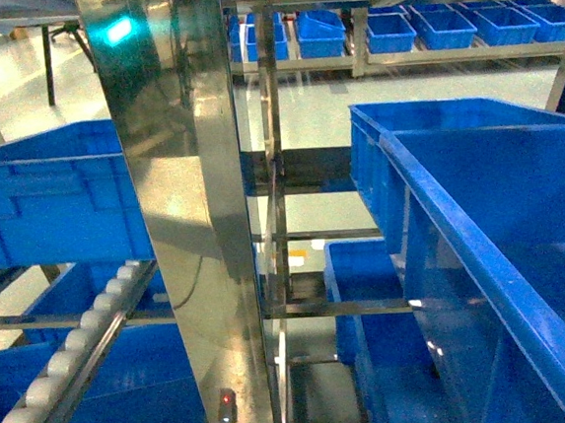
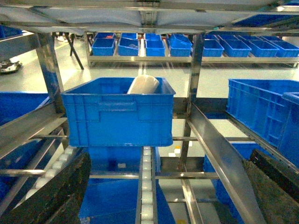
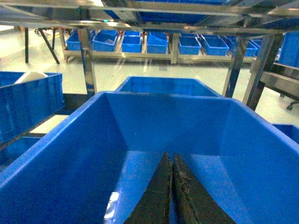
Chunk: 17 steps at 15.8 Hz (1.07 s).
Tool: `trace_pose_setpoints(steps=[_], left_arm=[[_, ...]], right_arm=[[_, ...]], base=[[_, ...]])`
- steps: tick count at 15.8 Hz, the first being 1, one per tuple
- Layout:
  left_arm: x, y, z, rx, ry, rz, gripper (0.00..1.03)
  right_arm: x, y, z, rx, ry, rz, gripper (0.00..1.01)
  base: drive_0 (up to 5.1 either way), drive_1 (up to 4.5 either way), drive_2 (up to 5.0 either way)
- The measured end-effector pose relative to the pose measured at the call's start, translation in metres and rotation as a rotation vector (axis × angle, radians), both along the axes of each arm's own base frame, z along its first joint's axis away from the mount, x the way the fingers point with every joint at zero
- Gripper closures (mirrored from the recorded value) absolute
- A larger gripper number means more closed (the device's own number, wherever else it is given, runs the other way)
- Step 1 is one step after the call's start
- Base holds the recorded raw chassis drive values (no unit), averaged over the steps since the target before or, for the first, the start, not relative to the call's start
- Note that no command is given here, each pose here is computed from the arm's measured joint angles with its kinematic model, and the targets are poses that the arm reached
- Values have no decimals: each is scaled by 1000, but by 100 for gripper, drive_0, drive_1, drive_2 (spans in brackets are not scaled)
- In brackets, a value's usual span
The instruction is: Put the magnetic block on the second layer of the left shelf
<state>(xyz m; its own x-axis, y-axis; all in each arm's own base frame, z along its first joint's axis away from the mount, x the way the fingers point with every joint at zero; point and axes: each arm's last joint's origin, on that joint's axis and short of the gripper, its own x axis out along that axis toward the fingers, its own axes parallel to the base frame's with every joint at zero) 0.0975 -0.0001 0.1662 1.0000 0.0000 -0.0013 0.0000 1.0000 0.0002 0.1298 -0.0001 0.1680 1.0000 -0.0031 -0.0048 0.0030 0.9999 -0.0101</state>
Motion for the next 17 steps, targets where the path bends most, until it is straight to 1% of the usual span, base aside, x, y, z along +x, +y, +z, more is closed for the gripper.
trace_pose_setpoints(steps=[2,13,14,15,16,17], left_arm=[[0,0,0,0,0,0,5],[0,0,0,0,0,0,5],[0,0,0,0,0,-1,5],[0,0,0,0,0,1,5],[0,0,0,0,0,0,5],[0,0,0,0,-1,0,5]], right_arm=[[-6,0,3,0,-24,0,99],[-22,0,3,2,-20,0,99],[-26,0,-2,2,24,0,99],[-32,0,-2,2,6,2,99],[-33,0,2,2,-33,3,99],[-33,0,-2,2,0,2,99]], base=[[0,0,0],[0,0,0],[0,0,0],[0,0,0],[0,0,0],[0,0,0]])
